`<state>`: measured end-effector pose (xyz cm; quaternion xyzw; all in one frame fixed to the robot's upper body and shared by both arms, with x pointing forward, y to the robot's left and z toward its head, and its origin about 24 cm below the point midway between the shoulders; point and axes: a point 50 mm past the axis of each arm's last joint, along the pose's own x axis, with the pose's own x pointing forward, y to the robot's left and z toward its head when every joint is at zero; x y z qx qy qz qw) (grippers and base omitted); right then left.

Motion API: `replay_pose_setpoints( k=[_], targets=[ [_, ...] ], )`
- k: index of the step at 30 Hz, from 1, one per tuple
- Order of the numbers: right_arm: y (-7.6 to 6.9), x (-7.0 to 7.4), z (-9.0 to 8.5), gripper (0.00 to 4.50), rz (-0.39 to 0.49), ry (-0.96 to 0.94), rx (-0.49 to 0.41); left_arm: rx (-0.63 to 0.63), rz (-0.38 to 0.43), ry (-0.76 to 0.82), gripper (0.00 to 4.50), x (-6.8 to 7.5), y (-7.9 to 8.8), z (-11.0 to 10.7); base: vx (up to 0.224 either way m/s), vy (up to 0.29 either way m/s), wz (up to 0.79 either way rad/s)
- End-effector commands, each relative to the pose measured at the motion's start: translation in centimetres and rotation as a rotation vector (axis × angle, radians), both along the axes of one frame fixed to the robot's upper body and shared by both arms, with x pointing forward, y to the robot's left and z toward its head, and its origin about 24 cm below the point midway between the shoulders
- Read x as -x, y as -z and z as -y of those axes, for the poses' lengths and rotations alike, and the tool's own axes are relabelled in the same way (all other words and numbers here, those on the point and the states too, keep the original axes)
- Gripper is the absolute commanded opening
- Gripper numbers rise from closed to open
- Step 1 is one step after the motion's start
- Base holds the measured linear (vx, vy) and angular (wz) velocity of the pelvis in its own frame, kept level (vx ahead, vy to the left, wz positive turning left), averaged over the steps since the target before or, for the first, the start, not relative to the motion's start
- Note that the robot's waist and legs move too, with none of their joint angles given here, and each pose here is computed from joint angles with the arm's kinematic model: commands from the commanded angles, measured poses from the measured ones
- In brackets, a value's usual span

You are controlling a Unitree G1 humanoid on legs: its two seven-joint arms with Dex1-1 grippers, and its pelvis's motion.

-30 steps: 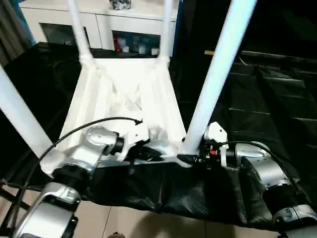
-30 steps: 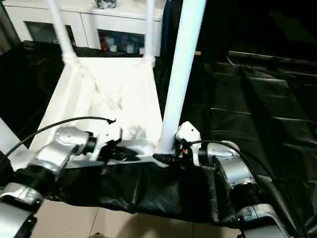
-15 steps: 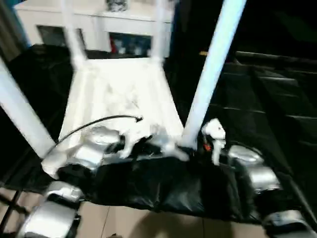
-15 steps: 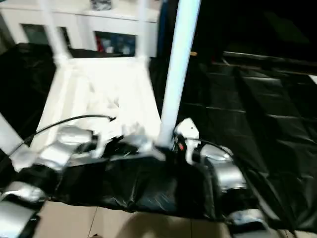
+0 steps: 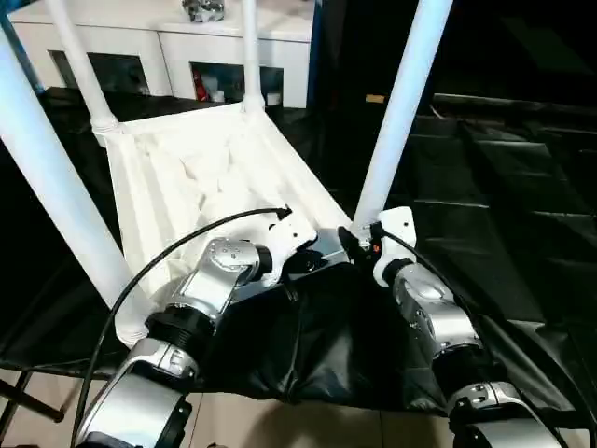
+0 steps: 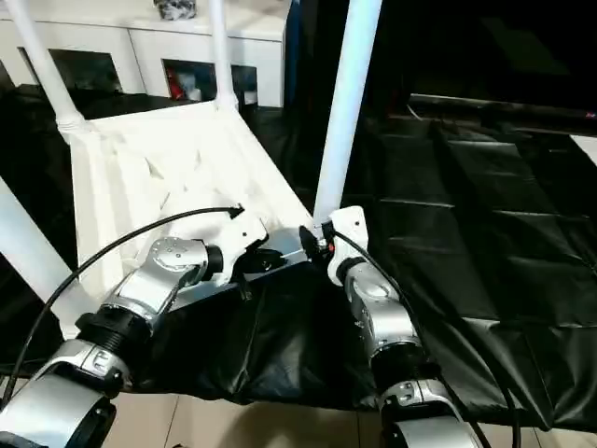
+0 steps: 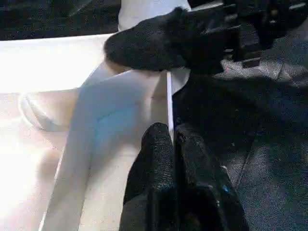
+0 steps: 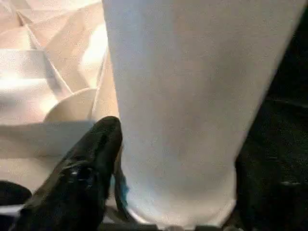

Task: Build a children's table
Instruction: Rotate leg to tighten

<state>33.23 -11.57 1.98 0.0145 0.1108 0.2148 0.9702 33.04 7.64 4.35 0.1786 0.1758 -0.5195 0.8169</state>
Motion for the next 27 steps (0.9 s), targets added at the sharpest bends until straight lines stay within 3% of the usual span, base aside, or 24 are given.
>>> replay_pose_setpoints(
  k=[1, 2, 4, 7, 12, 15, 16, 19, 27],
  targets=[
    [0.3, 0.7, -2.0, 3.59, -0.021, -0.192, -0.029, 0.067, -0.031, 0.164, 0.00, 1.8, 0.6, 2.6, 0.000, 0.000, 0.00],
    [0.2, 0.8, -1.3, 3.81, -0.013, -0.217, -0.004, 0.065, -0.024, 0.176, 0.00, 1.8, 0.5, 2.2, 0.000, 0.000, 0.00],
    [-0.1, 0.9, 0.2, 3.81, -0.003, -0.293, 0.040, 0.041, -0.030, 0.213, 0.00, 1.9, 0.6, 1.0, 0.000, 0.000, 0.00],
    [-0.3, 1.1, 1.0, 3.81, 0.003, -0.357, 0.069, 0.029, -0.024, 0.248, 0.00, 2.0, 0.5, 0.3, 0.000, 0.000, 0.00],
    [-0.8, 2.5, 2.9, 3.81, -0.037, -0.630, 0.119, 0.006, -0.048, 0.324, 0.00, 2.0, 0.0, -1.7, 0.000, 0.000, 0.00],
    [-1.0, 3.1, 3.1, 3.81, -0.056, -0.732, 0.132, 0.001, -0.058, 0.356, 0.00, 2.1, -0.3, -2.4, 0.000, 0.000, 0.00],
    [-1.1, 3.3, 3.2, 3.55, -0.065, -0.769, 0.134, 0.000, -0.065, 0.373, 0.00, 2.1, -0.4, -2.7, 0.000, 0.000, 0.00],
    [-1.1, 3.5, 3.2, 3.47, -0.082, -0.808, 0.126, -0.006, -0.072, 0.395, 0.00, 2.2, -0.5, -2.9, 0.000, 0.000, 0.00],
    [-1.2, 3.8, 2.9, 2.77, -0.110, -0.882, 0.113, -0.014, -0.097, 0.455, 0.00, 2.7, -0.5, -3.6, 0.000, 0.000, 0.00]
  ],
)
